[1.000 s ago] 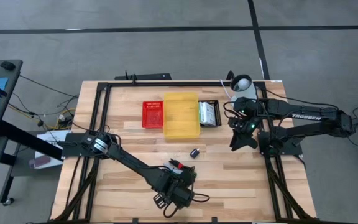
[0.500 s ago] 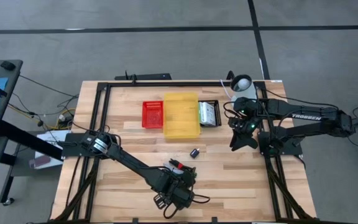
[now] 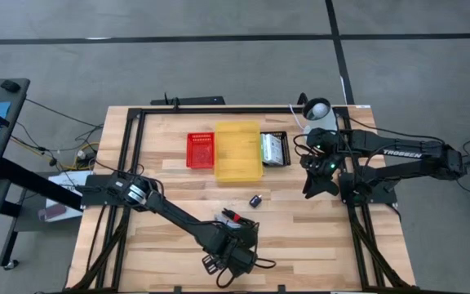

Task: Pick and place items into bin
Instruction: Put the pink charger adapter into the red bin

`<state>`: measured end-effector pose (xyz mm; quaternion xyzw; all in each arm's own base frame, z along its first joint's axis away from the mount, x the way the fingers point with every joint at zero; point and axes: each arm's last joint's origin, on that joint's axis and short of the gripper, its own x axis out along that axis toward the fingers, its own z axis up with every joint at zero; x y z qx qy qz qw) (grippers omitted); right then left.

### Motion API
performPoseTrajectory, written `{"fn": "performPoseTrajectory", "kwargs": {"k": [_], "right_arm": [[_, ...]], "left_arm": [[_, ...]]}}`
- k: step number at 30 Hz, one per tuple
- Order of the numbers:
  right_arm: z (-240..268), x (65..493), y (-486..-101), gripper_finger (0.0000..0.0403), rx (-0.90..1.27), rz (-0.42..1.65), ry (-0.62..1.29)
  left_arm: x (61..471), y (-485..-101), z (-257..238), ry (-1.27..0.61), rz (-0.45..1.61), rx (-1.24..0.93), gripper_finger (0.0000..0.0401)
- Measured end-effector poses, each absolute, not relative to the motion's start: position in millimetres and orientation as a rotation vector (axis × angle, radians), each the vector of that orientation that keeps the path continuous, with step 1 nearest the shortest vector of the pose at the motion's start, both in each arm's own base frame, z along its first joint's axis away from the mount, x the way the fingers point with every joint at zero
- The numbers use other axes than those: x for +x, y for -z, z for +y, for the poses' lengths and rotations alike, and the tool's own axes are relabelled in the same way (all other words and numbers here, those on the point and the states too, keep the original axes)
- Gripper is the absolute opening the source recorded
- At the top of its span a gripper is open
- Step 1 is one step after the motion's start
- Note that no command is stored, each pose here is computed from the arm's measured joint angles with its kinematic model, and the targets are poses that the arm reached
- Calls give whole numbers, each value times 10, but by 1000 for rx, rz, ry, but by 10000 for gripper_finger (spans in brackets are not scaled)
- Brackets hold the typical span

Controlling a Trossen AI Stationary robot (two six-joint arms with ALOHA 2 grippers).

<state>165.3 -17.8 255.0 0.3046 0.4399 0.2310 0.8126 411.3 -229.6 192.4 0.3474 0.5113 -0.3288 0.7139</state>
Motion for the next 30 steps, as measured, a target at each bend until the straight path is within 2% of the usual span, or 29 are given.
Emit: {"fn": "performPoseTrajectory", "kwargs": {"k": [30], "right_arm": [[-181,1662,-2549,134,655,939,-487]], "left_arm": [[4177,-1735,-2265,804,1156,746,228]]}}
